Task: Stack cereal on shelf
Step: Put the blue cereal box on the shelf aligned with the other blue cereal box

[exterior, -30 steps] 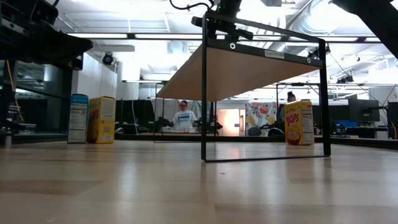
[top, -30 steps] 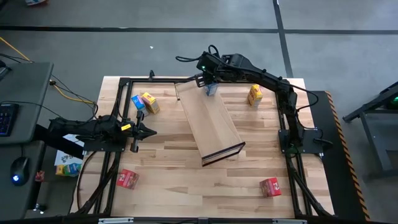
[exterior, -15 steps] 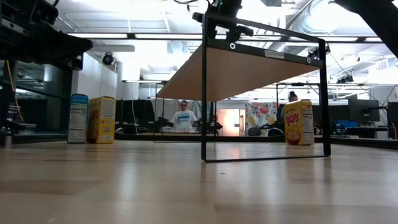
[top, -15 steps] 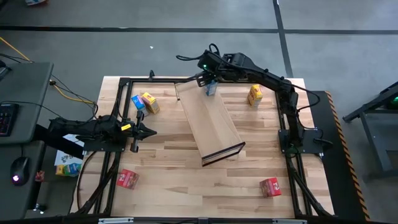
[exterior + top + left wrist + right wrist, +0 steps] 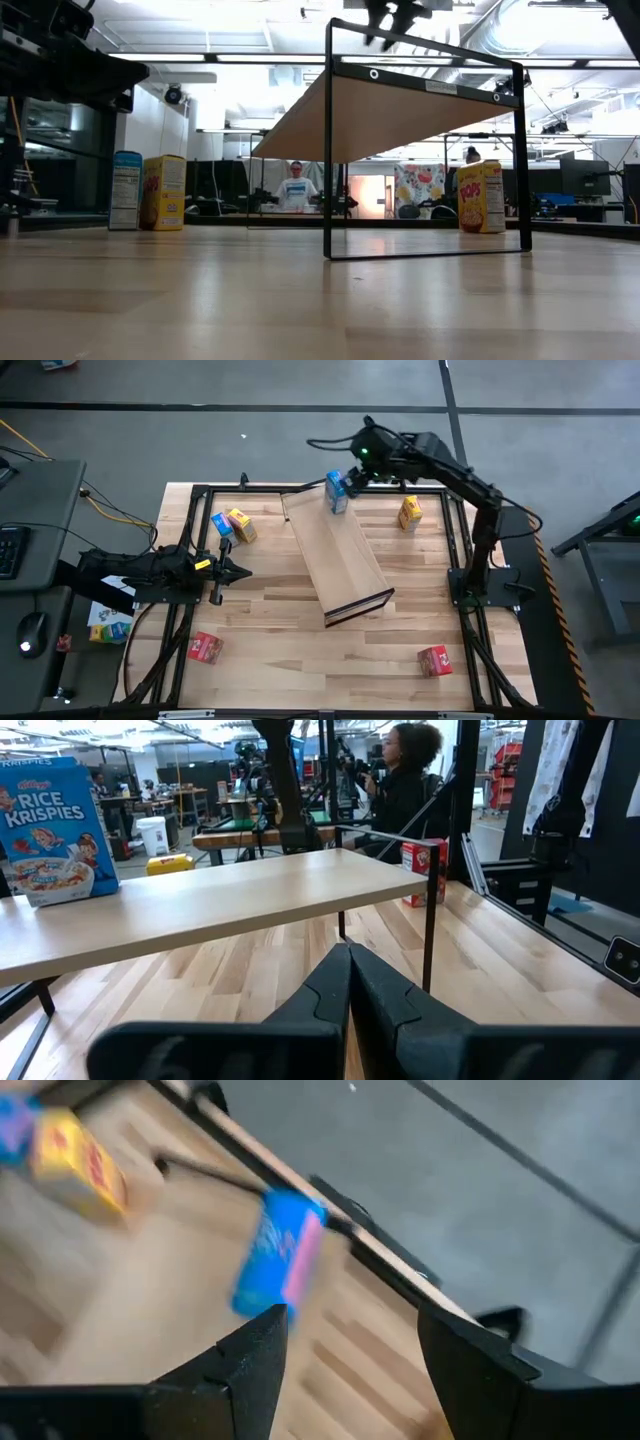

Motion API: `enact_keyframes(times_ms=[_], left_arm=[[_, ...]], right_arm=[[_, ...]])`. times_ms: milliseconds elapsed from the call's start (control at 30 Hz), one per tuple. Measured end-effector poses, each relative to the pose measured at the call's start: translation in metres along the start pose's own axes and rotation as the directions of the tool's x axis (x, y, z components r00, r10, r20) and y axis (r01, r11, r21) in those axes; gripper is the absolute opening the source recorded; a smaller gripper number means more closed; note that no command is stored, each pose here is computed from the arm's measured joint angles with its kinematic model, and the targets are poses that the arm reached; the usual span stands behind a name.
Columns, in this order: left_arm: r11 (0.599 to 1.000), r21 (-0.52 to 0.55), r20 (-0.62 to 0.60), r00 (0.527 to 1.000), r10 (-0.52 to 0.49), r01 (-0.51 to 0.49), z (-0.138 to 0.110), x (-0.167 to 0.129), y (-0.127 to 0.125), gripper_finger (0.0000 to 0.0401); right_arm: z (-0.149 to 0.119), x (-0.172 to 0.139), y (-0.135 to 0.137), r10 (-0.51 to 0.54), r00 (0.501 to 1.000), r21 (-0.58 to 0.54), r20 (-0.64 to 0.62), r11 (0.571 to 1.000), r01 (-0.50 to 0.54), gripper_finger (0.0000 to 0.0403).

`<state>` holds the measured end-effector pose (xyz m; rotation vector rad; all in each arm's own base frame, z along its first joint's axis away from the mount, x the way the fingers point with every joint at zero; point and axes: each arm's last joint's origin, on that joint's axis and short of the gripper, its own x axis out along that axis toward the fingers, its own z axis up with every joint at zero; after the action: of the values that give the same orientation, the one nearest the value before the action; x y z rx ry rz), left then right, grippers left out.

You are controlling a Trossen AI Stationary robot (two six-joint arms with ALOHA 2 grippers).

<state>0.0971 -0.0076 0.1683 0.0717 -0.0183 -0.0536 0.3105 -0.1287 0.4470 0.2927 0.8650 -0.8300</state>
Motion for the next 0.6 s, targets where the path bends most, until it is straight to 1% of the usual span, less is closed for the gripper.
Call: enact_keyframes(times_ms=[67, 133, 267, 367, 433, 533, 600], left_arm=[[1.0, 0.001, 0.0, 1.0, 0.0, 0.0, 0.0, 0.0, 0.0, 0.0], [1.0, 0.0, 0.0, 1.0, 0.0, 0.0, 0.0, 0.0, 0.0, 0.0], [1.0, -0.001, 0.002, 1.0, 0.01, -0.01, 0.0, 0.0, 0.0, 0.0], [0.997, -0.028, 0.019, 0.997, 0.076, -0.075, 0.002, 0.0, 0.002, 0.0], [0.994, -0.052, 0.045, 0.994, 0.095, -0.093, 0.005, 0.0, 0.003, 0.0], [0.99, -0.124, 0.133, 0.987, 0.09, -0.073, 0.013, -0.001, 0.003, 0.0], [0.986, -0.151, 0.253, 0.961, 0.107, -0.07, 0.025, -0.003, 0.004, 0.0]], right_arm=[[-0.007, -0.011, -0.005, -0.046, 0.999, -0.031, -0.017, 0.998, 0.046, 0.0217], [-0.014, -0.024, -0.013, -0.072, 0.997, -0.055, -0.027, 0.996, 0.07, 0.0217], [-0.033, -0.042, -0.027, -0.051, 0.998, -0.077, -0.03, 0.996, 0.049, 0.0217], [-0.058, -0.051, -0.04, -0.042, 0.999, -0.055, -0.019, 0.998, 0.041, 0.0217], [-0.08, -0.053, -0.048, -0.007, 1.0, -0.007, 0.006, 1.0, 0.007, 0.0217], [-0.12, -0.049, -0.059, 0.072, 0.994, 0.076, 0.077, 0.994, -0.078, 0.0217], [-0.145, -0.045, -0.064, 0.144, 0.978, 0.151, 0.153, 0.974, -0.167, 0.0217]])
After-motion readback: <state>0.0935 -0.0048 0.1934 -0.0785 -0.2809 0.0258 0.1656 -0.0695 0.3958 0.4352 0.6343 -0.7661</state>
